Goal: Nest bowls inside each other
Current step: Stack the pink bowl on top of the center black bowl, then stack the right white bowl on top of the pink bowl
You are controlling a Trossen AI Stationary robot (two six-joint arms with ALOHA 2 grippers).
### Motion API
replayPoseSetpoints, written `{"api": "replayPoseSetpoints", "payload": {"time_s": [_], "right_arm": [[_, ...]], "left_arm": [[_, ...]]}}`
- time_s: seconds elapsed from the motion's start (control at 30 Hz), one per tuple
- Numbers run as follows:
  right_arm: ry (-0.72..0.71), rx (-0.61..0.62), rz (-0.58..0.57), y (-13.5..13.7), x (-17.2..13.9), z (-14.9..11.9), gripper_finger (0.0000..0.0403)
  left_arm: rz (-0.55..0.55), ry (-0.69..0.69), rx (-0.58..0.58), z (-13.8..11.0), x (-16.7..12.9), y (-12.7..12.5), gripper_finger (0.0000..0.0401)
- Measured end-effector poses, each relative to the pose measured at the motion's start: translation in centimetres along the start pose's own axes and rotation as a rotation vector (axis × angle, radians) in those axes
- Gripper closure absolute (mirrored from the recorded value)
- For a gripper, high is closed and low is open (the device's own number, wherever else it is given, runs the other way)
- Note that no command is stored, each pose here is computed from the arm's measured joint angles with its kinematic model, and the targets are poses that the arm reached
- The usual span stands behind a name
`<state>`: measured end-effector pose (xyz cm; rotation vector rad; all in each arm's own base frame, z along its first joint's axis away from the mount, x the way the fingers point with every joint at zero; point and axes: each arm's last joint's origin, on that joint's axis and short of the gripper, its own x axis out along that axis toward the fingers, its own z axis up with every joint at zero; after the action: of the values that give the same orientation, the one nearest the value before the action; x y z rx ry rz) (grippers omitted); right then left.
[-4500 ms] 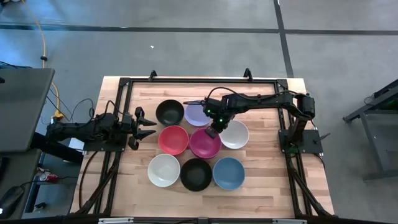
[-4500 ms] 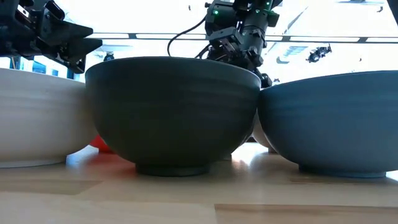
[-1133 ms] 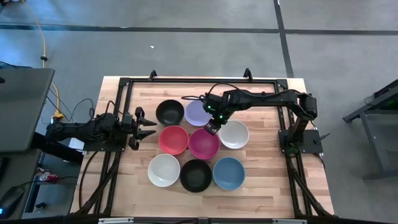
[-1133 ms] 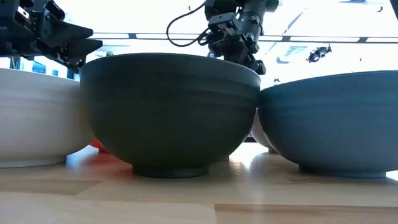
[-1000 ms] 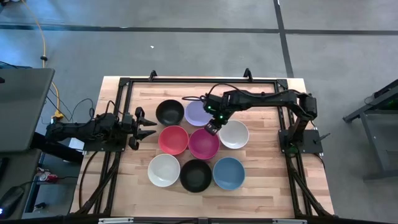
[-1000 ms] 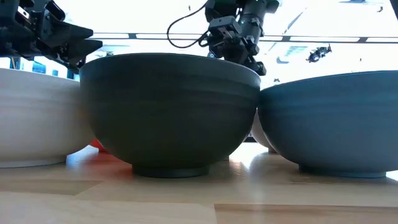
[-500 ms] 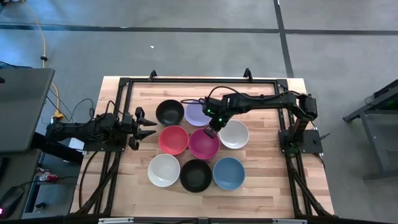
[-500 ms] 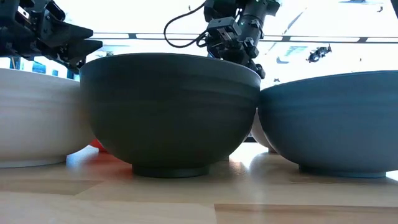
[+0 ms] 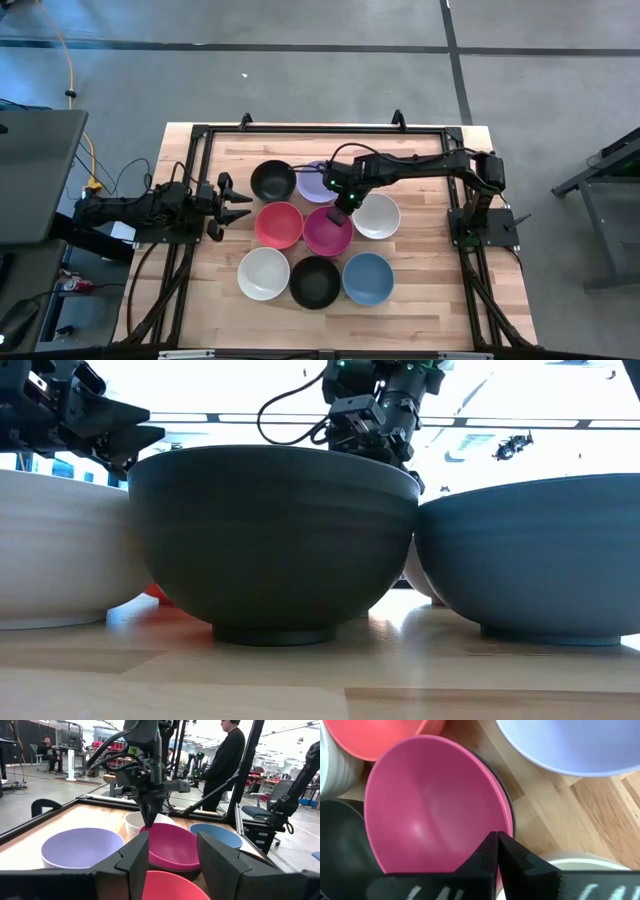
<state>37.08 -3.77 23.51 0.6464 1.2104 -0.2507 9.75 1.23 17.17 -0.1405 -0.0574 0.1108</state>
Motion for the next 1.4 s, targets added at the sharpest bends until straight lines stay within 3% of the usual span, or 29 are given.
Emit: {"api": "replayPoseSetpoints", "payload": {"time_s": [0.67,0.8,1.07,1.4], "right_arm": [[0.022,-0.004,0.008,-0.1,0.0,-0.1,0.04],[0.025,-0.031,0.038,0.0,-1.5,-0.6,0.0384],[0.072,-0.007,-0.19,-1.7,-4.9,-2.6,0.0327],[0.231,0.06,-0.353,-4.6,-2.9,-4.6,0.0318]], "left_arm": [[0.001,0.008,-0.002,-0.1,0.0,0.0,0.0249],[0.003,0.016,-0.002,-0.2,0.0,0.0,0.0249],[0.001,0.018,-0.002,-0.2,0.0,0.0,0.0249],[-0.009,0.056,-0.037,-0.5,0.1,0.0,0.0249]]}}
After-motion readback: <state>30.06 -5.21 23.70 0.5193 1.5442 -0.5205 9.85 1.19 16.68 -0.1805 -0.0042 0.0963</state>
